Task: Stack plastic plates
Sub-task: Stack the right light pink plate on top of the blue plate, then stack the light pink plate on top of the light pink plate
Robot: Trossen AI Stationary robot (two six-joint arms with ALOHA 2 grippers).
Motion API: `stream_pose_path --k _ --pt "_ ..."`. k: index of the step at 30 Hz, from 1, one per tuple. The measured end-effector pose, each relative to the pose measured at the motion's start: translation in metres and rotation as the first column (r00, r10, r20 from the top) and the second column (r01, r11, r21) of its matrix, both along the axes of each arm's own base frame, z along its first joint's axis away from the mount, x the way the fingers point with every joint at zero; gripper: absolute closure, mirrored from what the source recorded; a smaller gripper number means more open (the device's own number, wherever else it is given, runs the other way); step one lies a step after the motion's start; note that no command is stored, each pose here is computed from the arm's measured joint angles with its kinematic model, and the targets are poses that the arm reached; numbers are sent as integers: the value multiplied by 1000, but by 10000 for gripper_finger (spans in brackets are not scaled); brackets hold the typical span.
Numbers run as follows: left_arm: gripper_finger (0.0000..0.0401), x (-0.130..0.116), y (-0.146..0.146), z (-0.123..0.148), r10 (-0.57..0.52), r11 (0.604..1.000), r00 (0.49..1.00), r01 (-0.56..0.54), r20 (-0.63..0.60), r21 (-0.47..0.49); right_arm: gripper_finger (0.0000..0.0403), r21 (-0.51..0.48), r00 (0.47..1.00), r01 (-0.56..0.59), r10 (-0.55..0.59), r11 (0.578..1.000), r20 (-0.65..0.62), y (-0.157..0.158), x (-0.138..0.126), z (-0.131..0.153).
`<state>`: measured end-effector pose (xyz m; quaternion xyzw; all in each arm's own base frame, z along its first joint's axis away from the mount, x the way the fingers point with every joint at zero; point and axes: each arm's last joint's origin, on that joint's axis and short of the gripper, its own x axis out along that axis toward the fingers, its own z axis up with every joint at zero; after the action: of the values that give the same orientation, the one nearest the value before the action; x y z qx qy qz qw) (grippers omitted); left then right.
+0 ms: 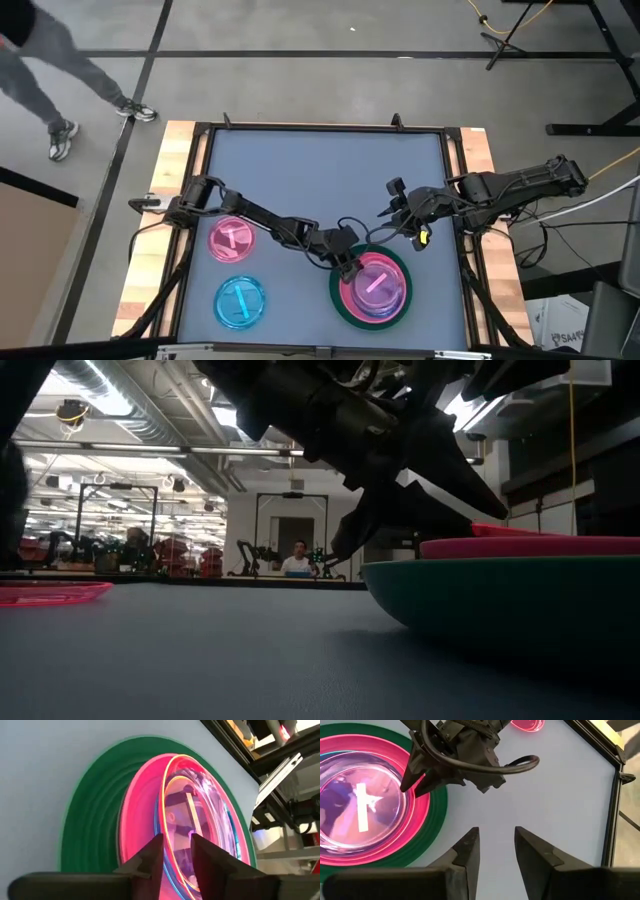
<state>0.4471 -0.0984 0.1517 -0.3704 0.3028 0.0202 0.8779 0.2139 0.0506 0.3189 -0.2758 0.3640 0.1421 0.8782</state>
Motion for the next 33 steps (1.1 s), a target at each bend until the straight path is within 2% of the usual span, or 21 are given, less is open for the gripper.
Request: stream_pose_path --k 6,11,25,33 --pt "286 -2 -9 0 -45 998 999 44 9 49 290 0 1000 0 0 1000 0 0 0 0" --pt "282 -4 -15 0 -75 992 997 73 19 103 290 0 1000 0 0 1000 0 0 0 0" --pt "282 0 2 0 -131 991 991 131 8 43 290 0 1000 0 0 1000 0 0 0 0" --pt "282 0 11 12 -188 978 981 183 43 104 290 0 1000 0 0 1000 0 0 0 0"
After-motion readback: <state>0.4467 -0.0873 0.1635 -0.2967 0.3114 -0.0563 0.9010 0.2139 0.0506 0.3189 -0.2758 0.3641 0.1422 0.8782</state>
